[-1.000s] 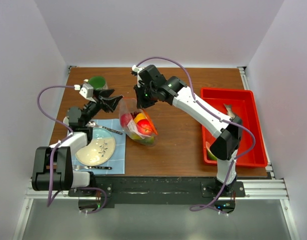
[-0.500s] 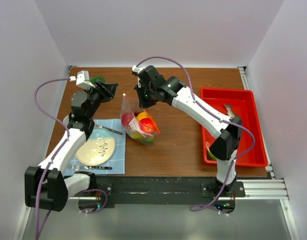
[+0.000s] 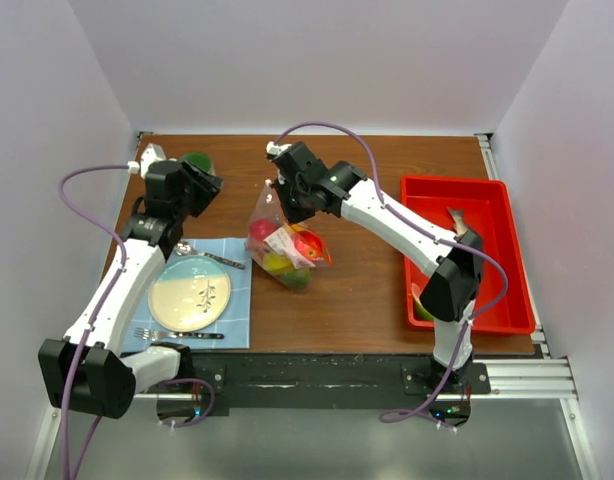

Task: Place the food in the zip-top bag and seal the zipper
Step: Adjust the zipper food storage bag at the center of the board.

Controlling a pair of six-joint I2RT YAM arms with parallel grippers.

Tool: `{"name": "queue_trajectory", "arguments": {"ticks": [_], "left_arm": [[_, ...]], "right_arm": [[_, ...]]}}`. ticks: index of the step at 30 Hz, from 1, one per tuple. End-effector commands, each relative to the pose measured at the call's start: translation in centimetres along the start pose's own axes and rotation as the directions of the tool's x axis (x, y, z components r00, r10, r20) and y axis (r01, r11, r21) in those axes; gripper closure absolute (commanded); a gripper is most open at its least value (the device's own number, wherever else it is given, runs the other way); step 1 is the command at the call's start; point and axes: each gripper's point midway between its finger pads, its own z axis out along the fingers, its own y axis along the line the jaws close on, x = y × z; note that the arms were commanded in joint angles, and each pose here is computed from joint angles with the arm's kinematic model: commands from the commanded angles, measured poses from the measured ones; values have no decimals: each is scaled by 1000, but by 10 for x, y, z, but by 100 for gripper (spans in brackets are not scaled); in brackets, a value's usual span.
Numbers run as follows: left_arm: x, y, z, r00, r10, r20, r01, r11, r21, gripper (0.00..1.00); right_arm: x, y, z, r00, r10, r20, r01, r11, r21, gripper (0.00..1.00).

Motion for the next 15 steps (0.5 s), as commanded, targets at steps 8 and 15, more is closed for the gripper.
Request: {"name": "queue_trajectory", "arguments": {"ticks": [8,15], "left_arm": [[-5,-27,-15,987,-151,-62,150,988,-20,44],[6,-39,-6,969,-199,-145,199,980,-14,44]], "right_arm": [[-31,20,-38,990,5,140,2,999,-49,100],[-35,28,-39,989,14,149,-4,997,-71,100]]}}
